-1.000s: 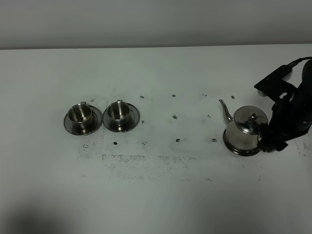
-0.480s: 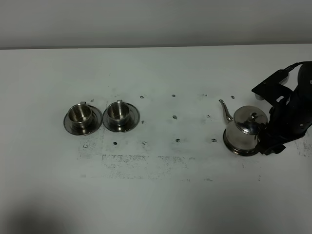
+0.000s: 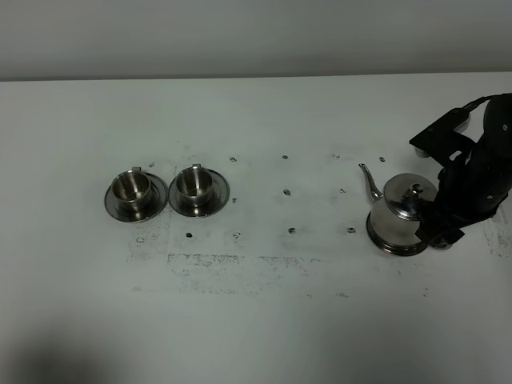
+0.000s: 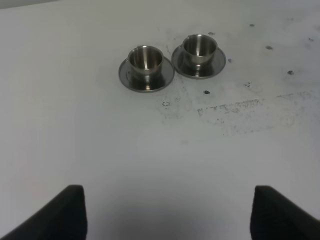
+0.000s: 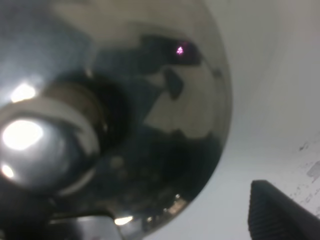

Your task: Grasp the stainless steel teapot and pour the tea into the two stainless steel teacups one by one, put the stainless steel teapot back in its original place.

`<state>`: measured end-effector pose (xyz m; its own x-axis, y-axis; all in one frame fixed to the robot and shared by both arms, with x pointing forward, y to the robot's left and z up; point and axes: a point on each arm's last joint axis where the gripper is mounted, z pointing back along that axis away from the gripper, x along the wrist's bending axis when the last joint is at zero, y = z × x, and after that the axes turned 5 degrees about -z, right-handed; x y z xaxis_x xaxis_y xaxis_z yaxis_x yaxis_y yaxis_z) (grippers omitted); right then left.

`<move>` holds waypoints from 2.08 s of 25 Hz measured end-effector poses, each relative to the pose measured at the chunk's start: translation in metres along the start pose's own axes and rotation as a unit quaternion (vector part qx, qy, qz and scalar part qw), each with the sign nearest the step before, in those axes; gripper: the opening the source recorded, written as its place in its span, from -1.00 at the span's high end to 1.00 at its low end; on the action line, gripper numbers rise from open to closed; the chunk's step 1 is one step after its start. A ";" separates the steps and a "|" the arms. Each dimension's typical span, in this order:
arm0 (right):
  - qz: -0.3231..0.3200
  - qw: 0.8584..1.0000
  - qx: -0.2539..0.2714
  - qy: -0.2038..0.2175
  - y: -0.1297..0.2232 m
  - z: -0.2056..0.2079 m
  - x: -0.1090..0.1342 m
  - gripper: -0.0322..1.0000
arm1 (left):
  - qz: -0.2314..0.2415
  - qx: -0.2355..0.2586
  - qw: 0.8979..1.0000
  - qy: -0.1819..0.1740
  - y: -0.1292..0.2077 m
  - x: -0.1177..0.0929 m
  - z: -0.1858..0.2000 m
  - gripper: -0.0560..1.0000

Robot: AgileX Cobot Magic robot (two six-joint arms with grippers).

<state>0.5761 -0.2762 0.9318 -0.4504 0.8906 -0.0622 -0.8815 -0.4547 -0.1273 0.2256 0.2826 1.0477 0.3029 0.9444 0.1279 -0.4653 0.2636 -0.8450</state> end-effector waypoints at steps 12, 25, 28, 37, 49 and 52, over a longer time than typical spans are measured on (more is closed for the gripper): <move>0.001 1.000 0.001 -0.001 0.000 -0.002 0.000 -0.04 | 0.000 0.000 1.000 0.000 0.000 0.000 0.000 -0.33; -0.005 1.000 0.009 -0.015 0.001 -0.002 0.002 0.61 | 0.001 0.000 1.000 0.000 0.000 0.000 0.000 -0.33; -0.004 1.000 0.009 -0.017 0.001 -0.002 0.003 0.61 | 0.001 0.000 1.000 0.000 0.000 0.000 0.000 -0.33; -0.008 1.000 0.010 -0.024 0.000 0.000 0.003 0.61 | 0.001 0.000 1.000 0.000 0.000 0.000 0.000 -0.33; -0.003 1.000 -0.005 -0.012 -0.001 0.016 0.002 0.61 | 0.001 0.000 1.000 0.000 0.000 0.000 0.000 -0.33; 0.008 1.000 -0.010 -0.006 -0.004 0.019 0.000 0.61 | 0.001 0.000 1.000 0.000 0.000 0.000 0.000 -0.33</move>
<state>0.5766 -0.2744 0.9510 -0.4669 0.8827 -0.0522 -0.8709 -0.4693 -0.1457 0.2256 0.2826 1.0477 0.3021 0.9449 0.1265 -0.4658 0.2620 -0.8452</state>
